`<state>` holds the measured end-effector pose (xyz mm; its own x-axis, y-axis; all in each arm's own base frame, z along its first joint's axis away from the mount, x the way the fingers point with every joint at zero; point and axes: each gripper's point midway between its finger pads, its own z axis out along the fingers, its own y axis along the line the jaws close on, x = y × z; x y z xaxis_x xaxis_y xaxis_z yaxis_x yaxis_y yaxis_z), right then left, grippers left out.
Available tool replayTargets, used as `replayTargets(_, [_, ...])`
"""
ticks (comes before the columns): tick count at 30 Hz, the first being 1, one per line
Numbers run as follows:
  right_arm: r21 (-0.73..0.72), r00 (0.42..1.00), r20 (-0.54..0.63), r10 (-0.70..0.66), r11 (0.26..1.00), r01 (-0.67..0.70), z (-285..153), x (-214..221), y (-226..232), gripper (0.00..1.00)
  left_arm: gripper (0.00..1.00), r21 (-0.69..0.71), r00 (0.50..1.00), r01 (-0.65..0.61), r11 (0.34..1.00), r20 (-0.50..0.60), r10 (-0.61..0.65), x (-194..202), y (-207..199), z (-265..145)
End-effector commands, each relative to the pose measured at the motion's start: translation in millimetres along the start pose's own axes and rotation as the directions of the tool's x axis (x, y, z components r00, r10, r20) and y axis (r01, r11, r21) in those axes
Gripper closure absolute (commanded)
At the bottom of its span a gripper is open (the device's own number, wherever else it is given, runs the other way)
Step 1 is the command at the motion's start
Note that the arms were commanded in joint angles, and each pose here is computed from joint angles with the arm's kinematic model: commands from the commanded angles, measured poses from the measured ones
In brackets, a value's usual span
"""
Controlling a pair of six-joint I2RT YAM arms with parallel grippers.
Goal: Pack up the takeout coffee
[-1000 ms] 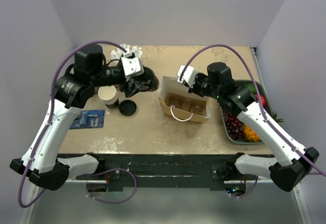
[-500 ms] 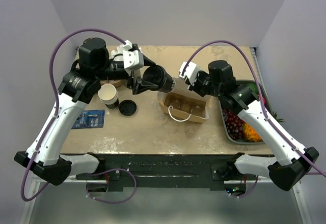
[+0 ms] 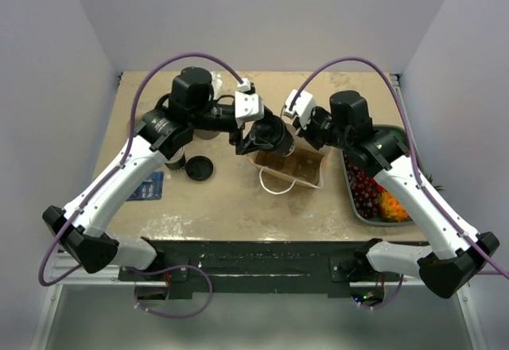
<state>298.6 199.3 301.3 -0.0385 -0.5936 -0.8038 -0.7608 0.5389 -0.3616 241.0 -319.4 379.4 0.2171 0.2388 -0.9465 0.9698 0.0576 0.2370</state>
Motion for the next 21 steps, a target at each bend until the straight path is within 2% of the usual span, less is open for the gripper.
replayTargets(1, [0.006,0.997,0.079,0.022,1.000,-0.023,-11,-28,-7,1.00,0.41,-0.076,0.992,-0.118,0.990,-0.060,0.114,7,15,8])
replayTargets(5, [-0.027,0.995,0.084,0.053,0.998,-0.051,-13,-30,-1,1.00,0.43,-0.120,0.981,-0.173,0.978,-0.104,0.161,20,19,16])
replayTargets(16, [-0.092,0.983,0.093,0.159,0.984,-0.151,-13,-25,18,1.00,0.44,-0.054,0.955,-0.252,0.966,-0.173,0.239,61,1,45])
replayTargets(21, [-0.136,0.978,0.099,0.182,0.976,-0.168,-17,-26,28,1.00,0.45,-0.042,0.951,-0.231,0.972,-0.223,0.216,77,3,54])
